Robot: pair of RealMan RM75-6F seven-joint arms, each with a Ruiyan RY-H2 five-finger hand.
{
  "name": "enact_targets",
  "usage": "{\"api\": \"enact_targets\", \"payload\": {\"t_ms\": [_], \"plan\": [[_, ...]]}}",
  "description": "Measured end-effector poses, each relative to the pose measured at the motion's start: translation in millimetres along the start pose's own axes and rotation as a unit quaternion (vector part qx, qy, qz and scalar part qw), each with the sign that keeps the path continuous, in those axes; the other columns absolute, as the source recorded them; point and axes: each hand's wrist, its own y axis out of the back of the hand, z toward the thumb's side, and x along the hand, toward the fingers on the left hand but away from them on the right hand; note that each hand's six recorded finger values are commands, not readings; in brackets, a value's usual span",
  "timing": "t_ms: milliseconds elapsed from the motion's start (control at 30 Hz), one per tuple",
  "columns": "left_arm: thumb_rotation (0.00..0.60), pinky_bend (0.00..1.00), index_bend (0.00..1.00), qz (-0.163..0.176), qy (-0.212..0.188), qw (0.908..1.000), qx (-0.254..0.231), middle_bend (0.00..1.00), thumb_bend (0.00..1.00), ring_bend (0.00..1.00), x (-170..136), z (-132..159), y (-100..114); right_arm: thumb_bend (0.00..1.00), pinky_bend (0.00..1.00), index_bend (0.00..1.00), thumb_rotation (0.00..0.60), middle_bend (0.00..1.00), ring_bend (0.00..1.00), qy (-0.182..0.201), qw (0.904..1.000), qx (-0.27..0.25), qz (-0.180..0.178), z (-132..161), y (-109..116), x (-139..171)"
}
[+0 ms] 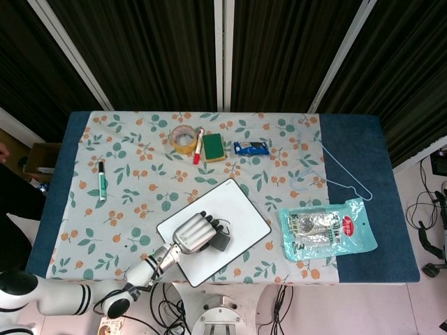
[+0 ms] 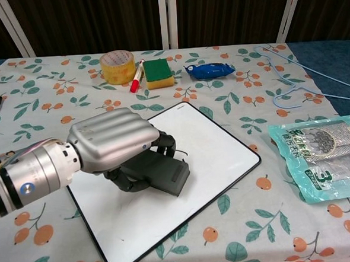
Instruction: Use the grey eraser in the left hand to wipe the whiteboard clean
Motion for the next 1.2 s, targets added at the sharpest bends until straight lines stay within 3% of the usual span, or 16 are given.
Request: {"api": "enact_targets", "payload": {"t_ms": [367, 1200], "plan": [[0.600, 0.53, 0.65, -0.007, 0.013, 0.9997, -0.020, 0.66, 0.31, 0.56, 17, -4, 0, 0.30, 0.00, 0.00, 0.600, 0.00, 0.00, -0.004, 1.0000, -0.002, 0.003, -3, -2, -1], [0.600, 0.54, 0.66, 0.017, 0.102, 0.9937, -0.042, 0.67, 0.33, 0.57, 59, -62, 14, 0.30, 0.00, 0.00, 0.600, 0.00, 0.00, -0.013, 0.9999, 0.003, 0.007, -4, -3, -7]]}}
